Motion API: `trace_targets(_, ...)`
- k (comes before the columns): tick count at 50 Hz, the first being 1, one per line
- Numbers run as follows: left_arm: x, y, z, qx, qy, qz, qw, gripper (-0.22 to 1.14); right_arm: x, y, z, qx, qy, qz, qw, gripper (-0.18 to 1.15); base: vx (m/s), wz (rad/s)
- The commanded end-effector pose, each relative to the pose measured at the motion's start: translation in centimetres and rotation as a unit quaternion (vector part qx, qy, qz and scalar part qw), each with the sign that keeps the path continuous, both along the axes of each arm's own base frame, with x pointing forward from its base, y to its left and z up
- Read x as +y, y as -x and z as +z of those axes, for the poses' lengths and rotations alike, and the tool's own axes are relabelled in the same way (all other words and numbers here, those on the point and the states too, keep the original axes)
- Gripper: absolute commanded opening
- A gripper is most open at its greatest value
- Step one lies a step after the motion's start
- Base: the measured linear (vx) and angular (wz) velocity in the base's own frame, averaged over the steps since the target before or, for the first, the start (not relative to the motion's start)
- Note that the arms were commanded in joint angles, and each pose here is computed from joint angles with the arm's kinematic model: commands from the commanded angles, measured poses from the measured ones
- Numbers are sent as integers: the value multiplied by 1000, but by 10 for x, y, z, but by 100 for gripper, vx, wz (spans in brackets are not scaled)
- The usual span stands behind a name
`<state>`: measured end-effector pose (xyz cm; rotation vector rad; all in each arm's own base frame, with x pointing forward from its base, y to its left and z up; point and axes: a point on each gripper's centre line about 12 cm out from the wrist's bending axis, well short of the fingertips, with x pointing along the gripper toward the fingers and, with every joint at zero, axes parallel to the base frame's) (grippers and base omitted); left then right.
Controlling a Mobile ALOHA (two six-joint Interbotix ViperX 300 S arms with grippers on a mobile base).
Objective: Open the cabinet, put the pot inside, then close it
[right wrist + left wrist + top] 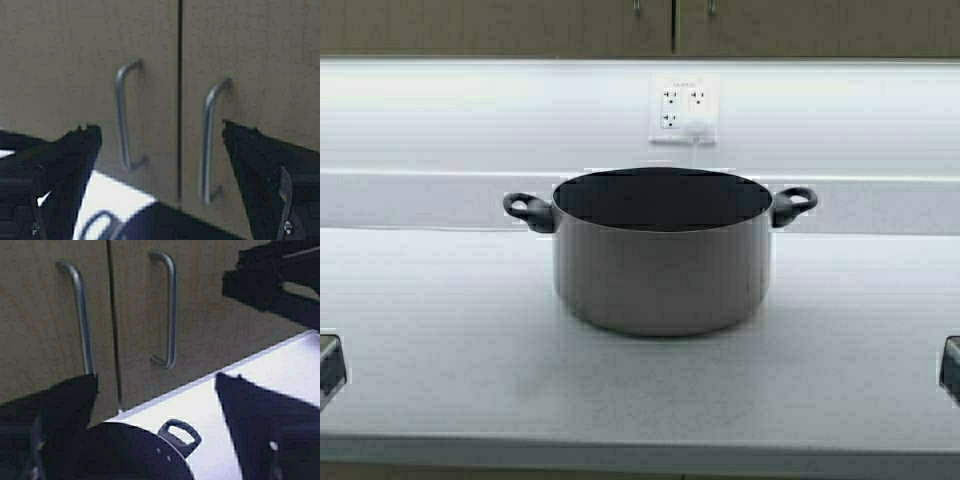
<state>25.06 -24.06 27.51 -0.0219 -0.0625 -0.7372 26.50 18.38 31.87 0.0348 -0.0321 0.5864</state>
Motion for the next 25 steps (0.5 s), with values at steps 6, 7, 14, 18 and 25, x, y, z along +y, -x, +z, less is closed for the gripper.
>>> trace_targets(6, -16, -21, 2, -24, 70, 99, 992, 101, 5, -20, 18, -19, -21, -42, 999, 103, 0, 0)
trace_targets(7, -16, -22, 2, -27, 75, 110, 991, 101, 5, -21, 19, -20, -22, -49, 998, 103, 0, 0)
trace_targets(14, -25, -28, 1, -51, 74, 151, 984, 101, 11, -26, 15, -35, -52, -113, 992, 103, 0, 0)
trace_targets(18, -28, -33, -2, -47, 77, 159, 983, 101, 19, -27, 7, -50, -48, -165, 984, 103, 0, 0)
trace_targets(25, -30, -43, -3, -43, 97, 193, 975, 101, 41, -39, -6, -38, -24, -201, 979, 102, 0, 0)
